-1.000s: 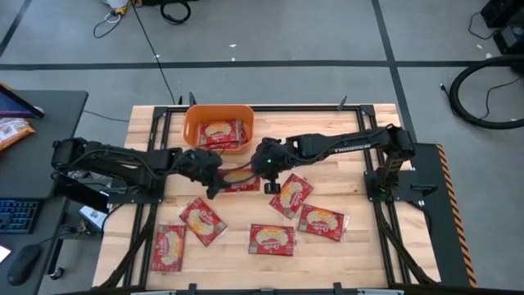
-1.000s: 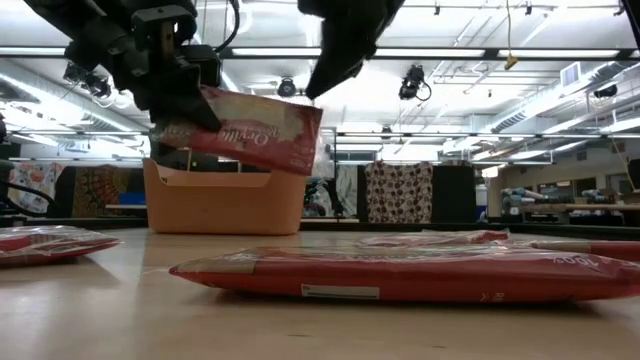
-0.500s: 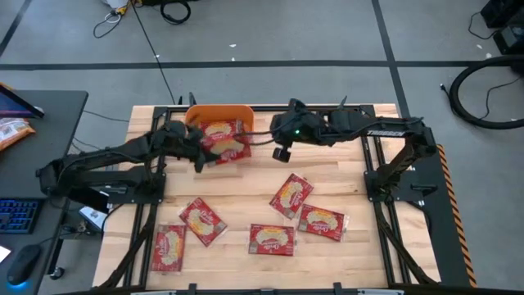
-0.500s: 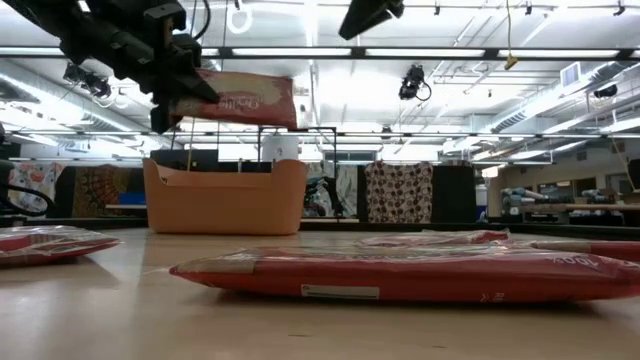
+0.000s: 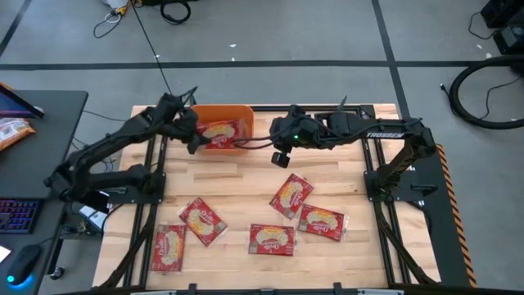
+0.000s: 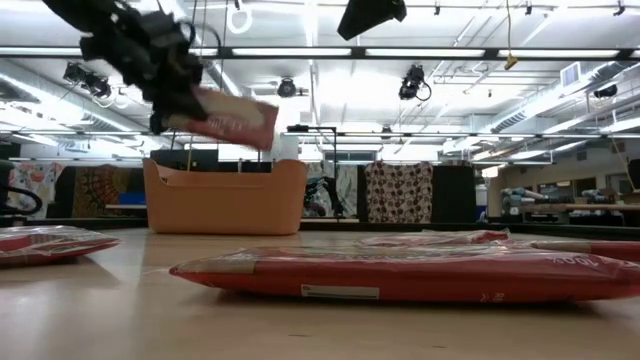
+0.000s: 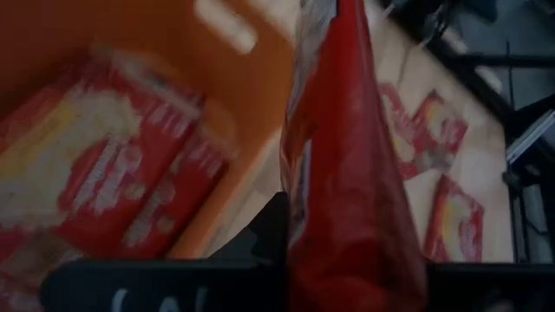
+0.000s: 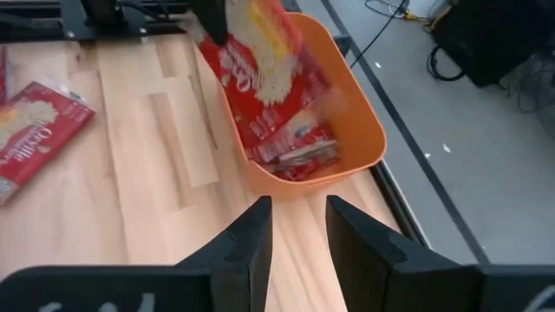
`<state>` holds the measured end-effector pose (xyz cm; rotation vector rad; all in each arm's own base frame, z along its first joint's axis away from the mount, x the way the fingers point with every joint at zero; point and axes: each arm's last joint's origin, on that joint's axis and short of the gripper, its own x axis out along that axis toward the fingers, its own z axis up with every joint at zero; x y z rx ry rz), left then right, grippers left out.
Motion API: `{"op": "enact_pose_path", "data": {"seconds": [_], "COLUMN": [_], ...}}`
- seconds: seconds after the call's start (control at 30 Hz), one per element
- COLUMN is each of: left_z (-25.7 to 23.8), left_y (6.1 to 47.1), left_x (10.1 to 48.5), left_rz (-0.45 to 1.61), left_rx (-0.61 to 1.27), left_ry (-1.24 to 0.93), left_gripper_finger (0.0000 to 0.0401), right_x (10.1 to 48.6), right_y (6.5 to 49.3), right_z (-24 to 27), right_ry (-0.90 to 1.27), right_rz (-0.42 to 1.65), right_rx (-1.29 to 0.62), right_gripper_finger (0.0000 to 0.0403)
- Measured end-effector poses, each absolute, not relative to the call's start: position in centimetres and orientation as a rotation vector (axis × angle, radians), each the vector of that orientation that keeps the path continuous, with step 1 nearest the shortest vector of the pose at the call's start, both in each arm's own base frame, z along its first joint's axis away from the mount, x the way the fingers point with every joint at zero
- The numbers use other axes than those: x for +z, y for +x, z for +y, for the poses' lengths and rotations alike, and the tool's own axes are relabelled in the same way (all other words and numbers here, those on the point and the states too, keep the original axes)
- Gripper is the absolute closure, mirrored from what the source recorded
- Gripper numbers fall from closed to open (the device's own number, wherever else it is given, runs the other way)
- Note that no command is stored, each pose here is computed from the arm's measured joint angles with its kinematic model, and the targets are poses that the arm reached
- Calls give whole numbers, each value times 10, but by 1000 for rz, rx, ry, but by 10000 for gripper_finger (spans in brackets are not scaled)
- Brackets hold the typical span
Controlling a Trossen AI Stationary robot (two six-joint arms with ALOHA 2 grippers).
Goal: Sort popcorn bags into baskets
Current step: Put the red popcorn bag into the orange bin
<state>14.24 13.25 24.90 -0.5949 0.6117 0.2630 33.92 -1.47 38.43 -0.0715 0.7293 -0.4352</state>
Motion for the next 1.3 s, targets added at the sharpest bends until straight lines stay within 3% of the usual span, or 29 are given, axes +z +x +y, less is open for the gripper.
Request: {"op": "enact_pose_path", "data": {"seconds": [0.37, 0.5, 0.9, 1.3], "left_z": [170, 175, 178, 195], "left_y": [139, 136, 133, 142], "left_x": [218, 214, 212, 273], "left_rz": [681, 727, 784, 712], "left_rx": [293, 386, 515, 636], "left_ry": [-638, -613, -551, -389], "left_gripper_finger": [349, 342, 241, 235], "right_x": [384, 384, 384, 380], "right_y": [339, 339, 338, 337], "right_z": [7, 13, 16, 16], "right_ry": [-14, -1, 15, -10], "right_rz": [714, 709, 693, 743], "right_rx": [-412, -404, -440, -397], "right_gripper_finger": [288, 288, 288, 288]}}
